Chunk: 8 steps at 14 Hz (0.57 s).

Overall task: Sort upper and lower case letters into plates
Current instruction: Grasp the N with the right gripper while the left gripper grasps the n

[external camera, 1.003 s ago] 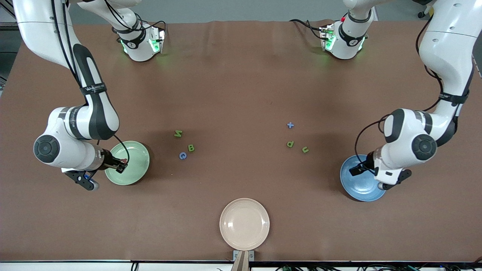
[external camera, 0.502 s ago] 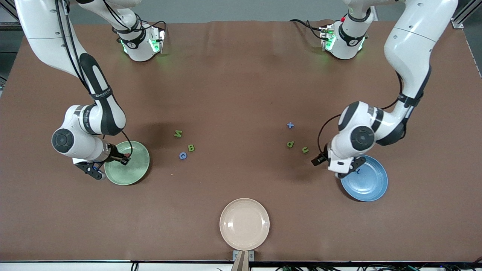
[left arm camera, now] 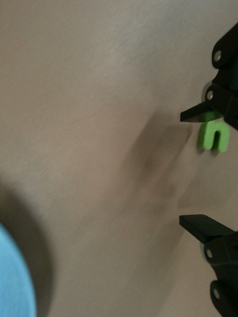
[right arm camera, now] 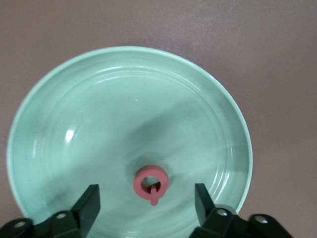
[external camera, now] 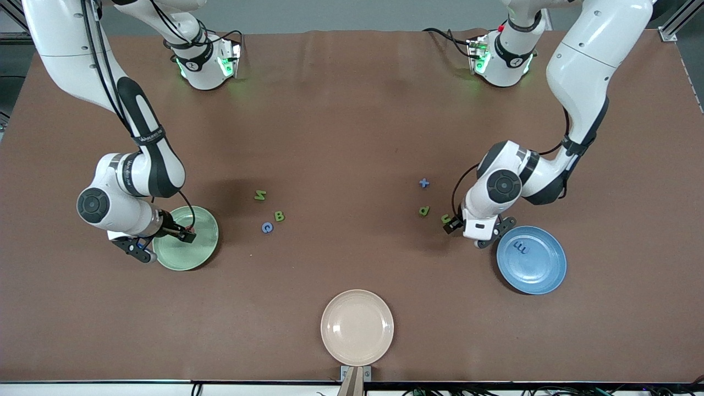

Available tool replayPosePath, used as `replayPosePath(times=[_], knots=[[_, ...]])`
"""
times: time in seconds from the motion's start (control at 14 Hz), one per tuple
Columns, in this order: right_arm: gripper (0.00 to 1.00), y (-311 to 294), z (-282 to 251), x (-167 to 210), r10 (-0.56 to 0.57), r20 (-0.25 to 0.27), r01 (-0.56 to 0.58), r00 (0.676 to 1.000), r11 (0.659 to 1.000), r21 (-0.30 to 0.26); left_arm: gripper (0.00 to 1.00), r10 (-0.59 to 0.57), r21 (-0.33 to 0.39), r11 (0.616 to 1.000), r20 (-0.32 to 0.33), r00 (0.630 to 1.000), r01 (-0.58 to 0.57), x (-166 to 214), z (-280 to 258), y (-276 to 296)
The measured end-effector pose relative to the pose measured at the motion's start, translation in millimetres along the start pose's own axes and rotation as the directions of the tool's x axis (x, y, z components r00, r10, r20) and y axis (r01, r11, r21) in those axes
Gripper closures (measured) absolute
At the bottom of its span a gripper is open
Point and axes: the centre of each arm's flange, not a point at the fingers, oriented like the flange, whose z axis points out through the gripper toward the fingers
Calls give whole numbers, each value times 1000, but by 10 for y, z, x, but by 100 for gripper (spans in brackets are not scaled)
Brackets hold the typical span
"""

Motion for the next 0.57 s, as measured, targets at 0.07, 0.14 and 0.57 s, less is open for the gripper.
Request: replayPosePath(times=[0.07,0.14,0.57], knots=[[1,-66,-83,-14,-27,25,27,999,1000,-7,17,-1,-4,1000,-2,1000,1,-48,-5,38],[0,-166,-175,-57,-65,41,65,997,998,-6,17,-3,-9,1000,-5,1000,3,-83,-8,66],[0,-1024,-268,-805,-258,56,256,965,966,28,28,5,-17,1000,-5,1000,-5,-245,33,132]])
